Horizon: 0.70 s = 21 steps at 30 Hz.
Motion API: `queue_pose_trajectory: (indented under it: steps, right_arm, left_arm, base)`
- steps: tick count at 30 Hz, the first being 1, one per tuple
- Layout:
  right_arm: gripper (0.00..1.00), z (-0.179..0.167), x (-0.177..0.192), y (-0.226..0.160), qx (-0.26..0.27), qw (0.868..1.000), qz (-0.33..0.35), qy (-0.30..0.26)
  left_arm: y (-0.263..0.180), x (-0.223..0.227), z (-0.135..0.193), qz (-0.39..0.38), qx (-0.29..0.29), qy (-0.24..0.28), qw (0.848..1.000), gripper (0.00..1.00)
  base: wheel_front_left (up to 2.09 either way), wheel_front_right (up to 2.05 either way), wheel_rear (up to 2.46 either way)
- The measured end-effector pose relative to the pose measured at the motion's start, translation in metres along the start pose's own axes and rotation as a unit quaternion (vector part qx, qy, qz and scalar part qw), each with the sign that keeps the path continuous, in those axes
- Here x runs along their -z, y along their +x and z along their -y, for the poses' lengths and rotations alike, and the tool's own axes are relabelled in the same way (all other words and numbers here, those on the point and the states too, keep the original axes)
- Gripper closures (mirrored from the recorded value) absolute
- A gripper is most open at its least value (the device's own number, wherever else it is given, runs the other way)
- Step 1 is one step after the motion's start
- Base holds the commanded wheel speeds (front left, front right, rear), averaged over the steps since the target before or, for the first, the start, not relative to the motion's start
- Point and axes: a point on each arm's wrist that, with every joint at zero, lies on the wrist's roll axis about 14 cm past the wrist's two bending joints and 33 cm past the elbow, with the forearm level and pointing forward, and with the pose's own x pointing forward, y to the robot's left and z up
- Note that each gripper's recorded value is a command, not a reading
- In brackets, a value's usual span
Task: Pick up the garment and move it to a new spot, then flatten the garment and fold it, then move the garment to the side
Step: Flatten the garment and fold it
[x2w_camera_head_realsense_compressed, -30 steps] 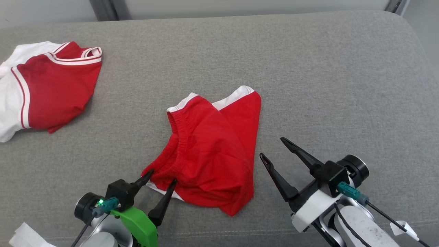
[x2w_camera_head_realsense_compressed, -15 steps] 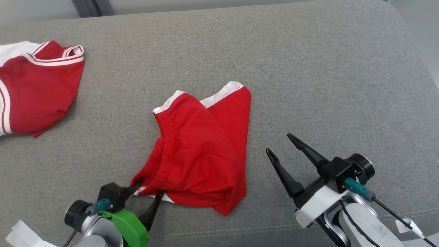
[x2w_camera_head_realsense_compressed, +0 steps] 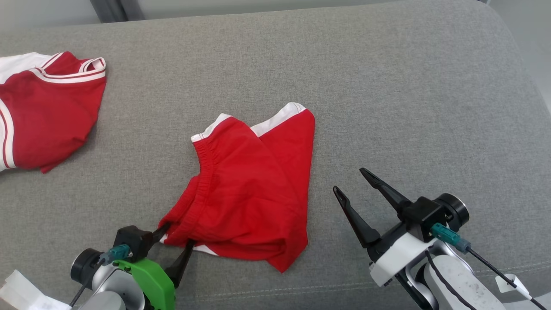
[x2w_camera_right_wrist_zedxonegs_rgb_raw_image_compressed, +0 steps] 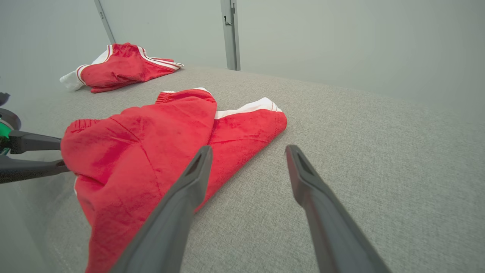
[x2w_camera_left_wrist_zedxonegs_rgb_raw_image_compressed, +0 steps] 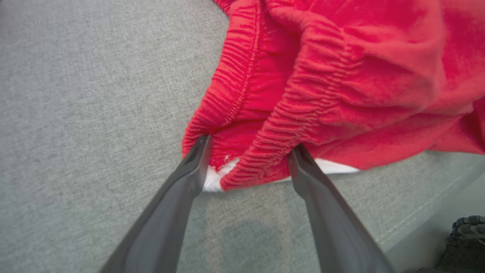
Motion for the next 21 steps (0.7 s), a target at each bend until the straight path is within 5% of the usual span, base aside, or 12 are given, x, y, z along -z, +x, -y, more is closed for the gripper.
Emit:
queue_pose_trajectory:
  steps: [2,4,5,11,16,19,21]
  right_arm:
    - [0.0,0.001,0.0,0.0,0.002,1.0,0.0,0.002]
    - [0.0,0.002,0.0,-0.001,0.004,1.0,0.001,0.003]
    - [0.0,0.002,0.0,-0.001,0.004,1.0,0.001,0.003]
    - [0.0,-0.001,-0.003,-0.001,0.008,1.0,0.006,0.01]
    - [0.0,0.004,-0.006,-0.005,0.02,1.0,0.01,0.013]
    - [0.0,0.008,-0.008,-0.006,0.028,0.999,0.012,0.014]
    - [0.0,0.008,-0.01,-0.006,0.033,0.999,0.016,0.02]
  left_arm:
    - [0.0,0.003,-0.001,-0.008,0.001,-0.004,1.0,0.0]
    - [0.0,0.006,-0.002,-0.015,-0.003,-0.021,1.0,0.85]
    - [0.0,0.008,-0.003,-0.02,-0.003,-0.025,0.999,1.0]
    - [0.003,0.007,-0.005,-0.026,-0.004,-0.051,0.998,1.0]
    - [0.014,-0.019,0.009,0.003,0.013,-0.149,0.989,1.0]
    - [0.022,-0.05,0.039,0.031,0.064,-0.227,0.971,1.0]
    - [0.026,-0.078,0.053,0.053,0.098,-0.235,0.966,1.0]
  base:
    - [0.0,0.0,0.0]
    - [0.0,0.0,0.0]
    - [0.0,0.0,0.0]
    - [0.0,0.0,0.0]
    - [0.0,0.0,0.0]
    - [0.0,0.0,0.0]
    - [0.0,0.0,0.0]
